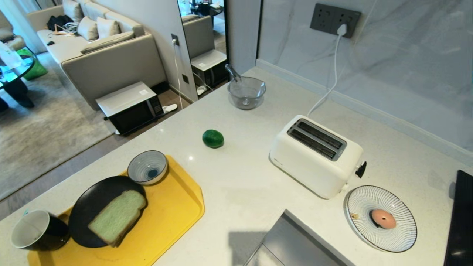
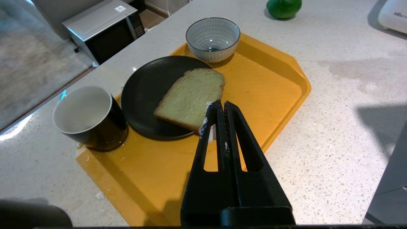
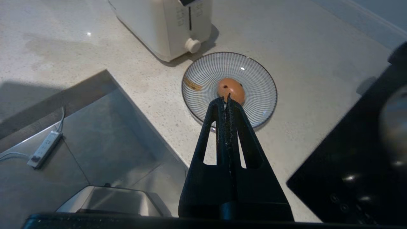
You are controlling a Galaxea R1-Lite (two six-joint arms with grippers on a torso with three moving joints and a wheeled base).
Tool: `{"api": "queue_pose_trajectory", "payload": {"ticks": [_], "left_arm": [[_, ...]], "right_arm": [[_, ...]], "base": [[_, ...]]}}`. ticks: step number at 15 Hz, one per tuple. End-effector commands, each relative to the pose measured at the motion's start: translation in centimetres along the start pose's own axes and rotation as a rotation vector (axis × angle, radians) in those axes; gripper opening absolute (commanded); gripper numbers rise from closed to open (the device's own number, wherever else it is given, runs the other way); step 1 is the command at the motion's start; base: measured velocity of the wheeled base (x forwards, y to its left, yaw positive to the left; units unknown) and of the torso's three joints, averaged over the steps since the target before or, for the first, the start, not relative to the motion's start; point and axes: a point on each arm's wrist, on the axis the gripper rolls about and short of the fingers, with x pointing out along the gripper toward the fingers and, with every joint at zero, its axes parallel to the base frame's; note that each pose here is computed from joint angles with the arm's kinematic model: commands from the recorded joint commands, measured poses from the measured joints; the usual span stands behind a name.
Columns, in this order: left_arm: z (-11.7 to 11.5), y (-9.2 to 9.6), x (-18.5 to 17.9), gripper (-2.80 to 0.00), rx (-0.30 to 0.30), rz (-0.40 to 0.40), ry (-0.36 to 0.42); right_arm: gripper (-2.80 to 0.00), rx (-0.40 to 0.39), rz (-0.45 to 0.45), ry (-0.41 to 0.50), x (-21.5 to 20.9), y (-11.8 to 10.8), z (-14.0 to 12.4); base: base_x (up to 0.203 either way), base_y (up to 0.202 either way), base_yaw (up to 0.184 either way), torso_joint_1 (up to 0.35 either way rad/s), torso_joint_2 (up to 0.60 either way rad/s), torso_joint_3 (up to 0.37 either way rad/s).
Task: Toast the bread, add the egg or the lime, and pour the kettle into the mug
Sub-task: Pick up the egg
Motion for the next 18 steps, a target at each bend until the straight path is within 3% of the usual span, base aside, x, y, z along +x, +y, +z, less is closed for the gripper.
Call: {"api": "queue_pose_trajectory", "payload": {"ticks": [1,8,11,13,15,18], "left_arm": [[-0.5,0.0,0.1,-2.80,0.000,0.000,0.014],[-0.5,0.0,0.1,-2.80,0.000,0.000,0.014],[-0.5,0.0,0.1,-2.80,0.000,0.000,0.014],[-0.5,0.0,0.1,-2.80,0.000,0.000,0.014],[-0.5,0.0,0.1,-2.80,0.000,0.000,0.014],[-0.5,0.0,0.1,-2.80,0.000,0.000,0.014]], "right_arm": [[-2.80,-0.002,0.002,0.001,0.0,0.0,0.0],[-2.80,-0.003,0.002,0.001,0.0,0.0,0.0],[-2.80,-0.003,-0.009,0.044,-0.4,0.0,0.5],[-2.80,-0.002,-0.014,0.111,-1.2,-0.2,2.8],[-2.80,-0.022,-0.008,0.241,-1.1,-0.3,5.9],[-2.80,-0.190,0.032,0.430,0.7,-0.6,9.3]], "base": [[0.001,0.000,-0.062,0.002,0.00,0.001],[0.000,0.000,0.000,0.000,0.00,0.000],[0.000,0.000,0.000,0.000,0.00,0.000],[0.000,0.000,0.000,0.000,0.00,0.000],[0.000,0.000,0.000,0.000,0.00,0.000],[0.000,0.000,0.000,0.000,0.00,0.000]]}}
